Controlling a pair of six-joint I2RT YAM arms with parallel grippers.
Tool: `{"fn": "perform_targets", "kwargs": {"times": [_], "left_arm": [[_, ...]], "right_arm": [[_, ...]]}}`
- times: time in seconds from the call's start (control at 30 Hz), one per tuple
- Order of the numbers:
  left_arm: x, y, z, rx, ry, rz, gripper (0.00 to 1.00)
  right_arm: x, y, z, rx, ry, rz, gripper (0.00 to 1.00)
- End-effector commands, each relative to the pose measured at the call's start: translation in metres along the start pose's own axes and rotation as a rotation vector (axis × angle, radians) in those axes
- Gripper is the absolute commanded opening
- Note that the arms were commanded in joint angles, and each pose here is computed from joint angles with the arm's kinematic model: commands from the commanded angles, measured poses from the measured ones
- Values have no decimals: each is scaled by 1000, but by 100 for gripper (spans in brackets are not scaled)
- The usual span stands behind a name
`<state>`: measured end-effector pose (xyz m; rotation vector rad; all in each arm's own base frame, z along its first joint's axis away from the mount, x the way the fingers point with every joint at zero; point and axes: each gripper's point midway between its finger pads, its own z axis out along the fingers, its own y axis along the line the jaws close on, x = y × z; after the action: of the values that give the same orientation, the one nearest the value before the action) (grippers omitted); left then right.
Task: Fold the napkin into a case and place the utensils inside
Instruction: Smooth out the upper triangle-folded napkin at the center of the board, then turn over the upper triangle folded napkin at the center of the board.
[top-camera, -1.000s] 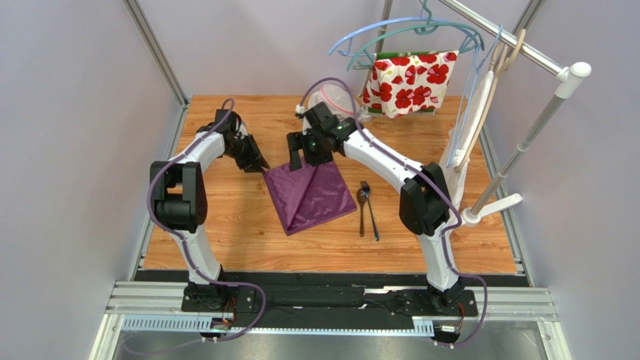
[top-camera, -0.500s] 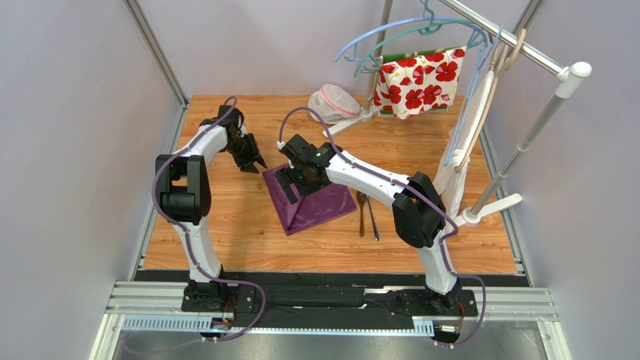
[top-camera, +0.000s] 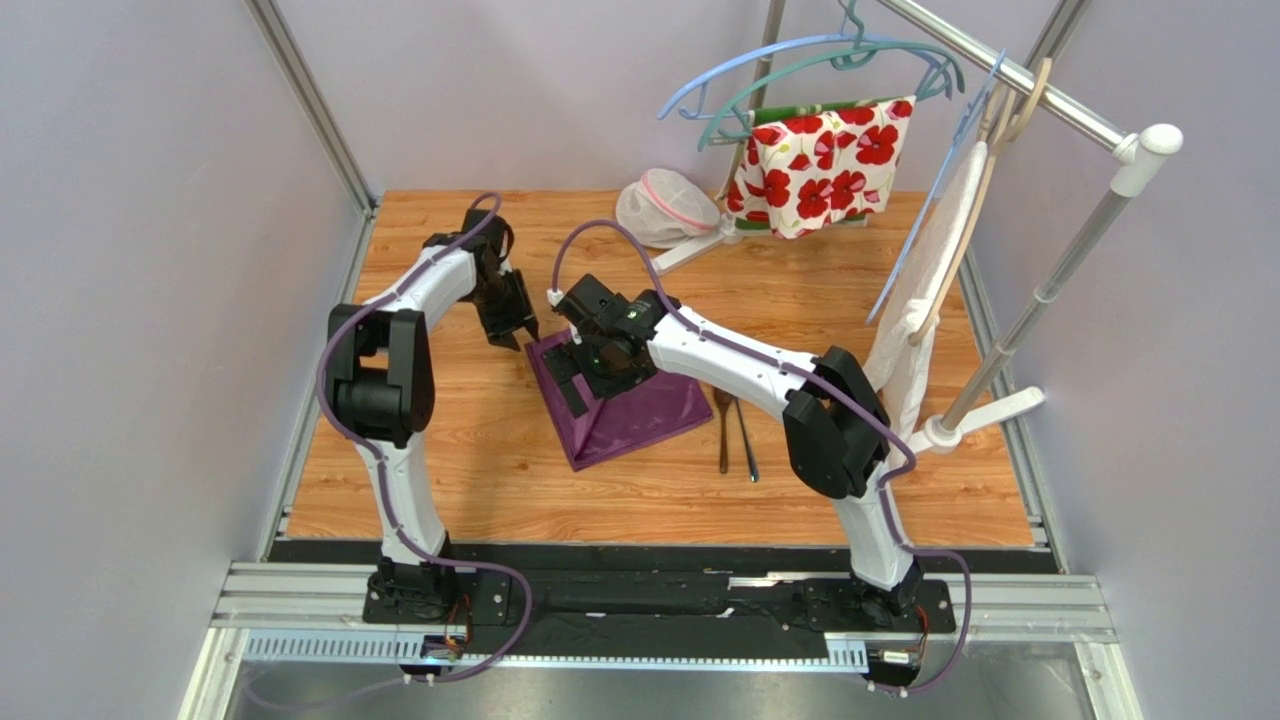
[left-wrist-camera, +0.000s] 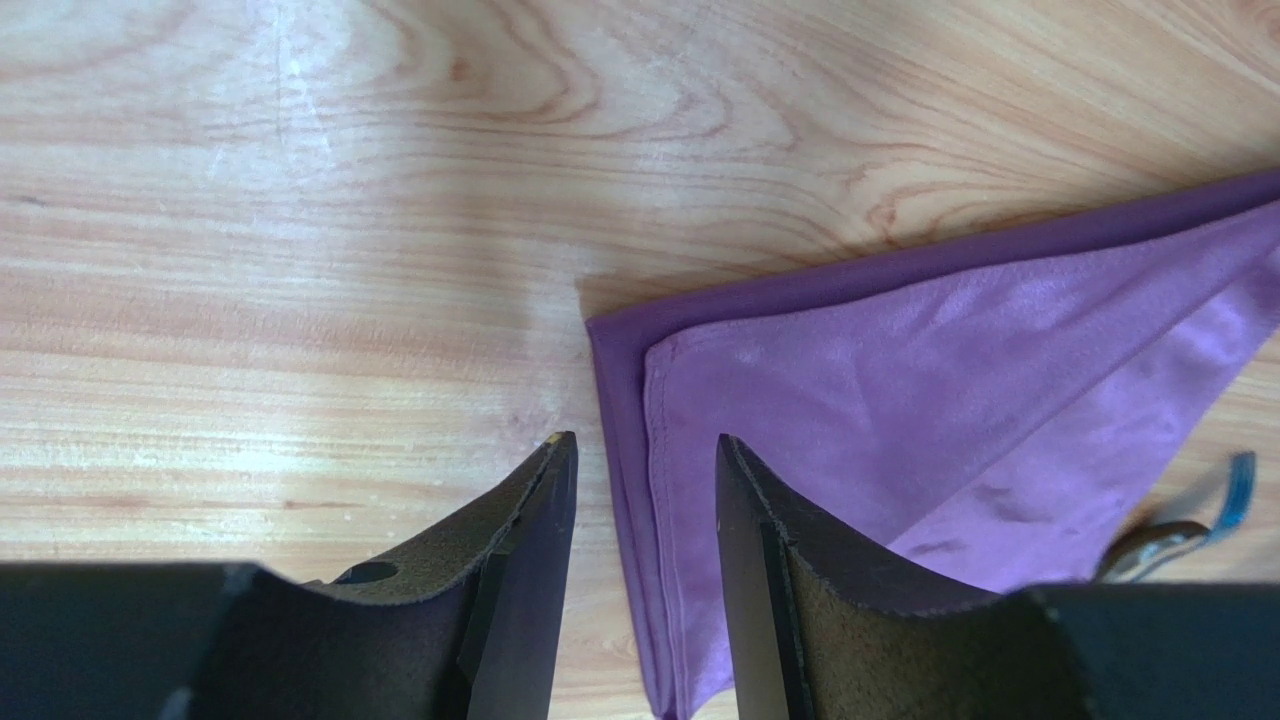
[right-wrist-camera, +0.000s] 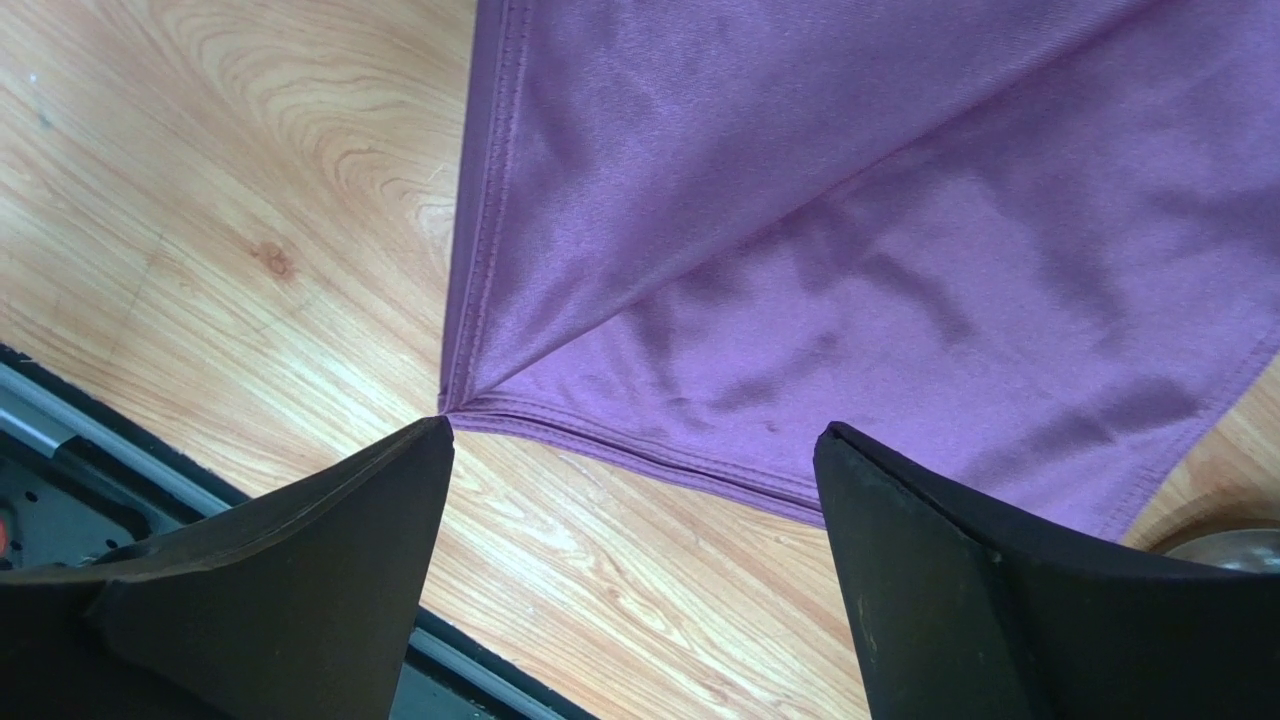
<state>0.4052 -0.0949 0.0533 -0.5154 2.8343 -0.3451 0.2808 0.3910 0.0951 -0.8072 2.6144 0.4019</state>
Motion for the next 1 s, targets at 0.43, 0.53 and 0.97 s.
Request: {"fn": "perform_targets", "kwargs": {"times": [0.43, 0.53, 0.97], "left_arm": [[1, 0, 23, -125, 13, 25, 49], [3, 0, 26, -123, 21, 22, 47], [0, 0, 27, -127, 4, 42, 22]], "right_arm": [[-14, 38, -15, -101, -68, -10, 93], [-16, 44, -16, -103, -83, -14, 93], [6, 64, 9, -20, -82, -61, 79]]}}
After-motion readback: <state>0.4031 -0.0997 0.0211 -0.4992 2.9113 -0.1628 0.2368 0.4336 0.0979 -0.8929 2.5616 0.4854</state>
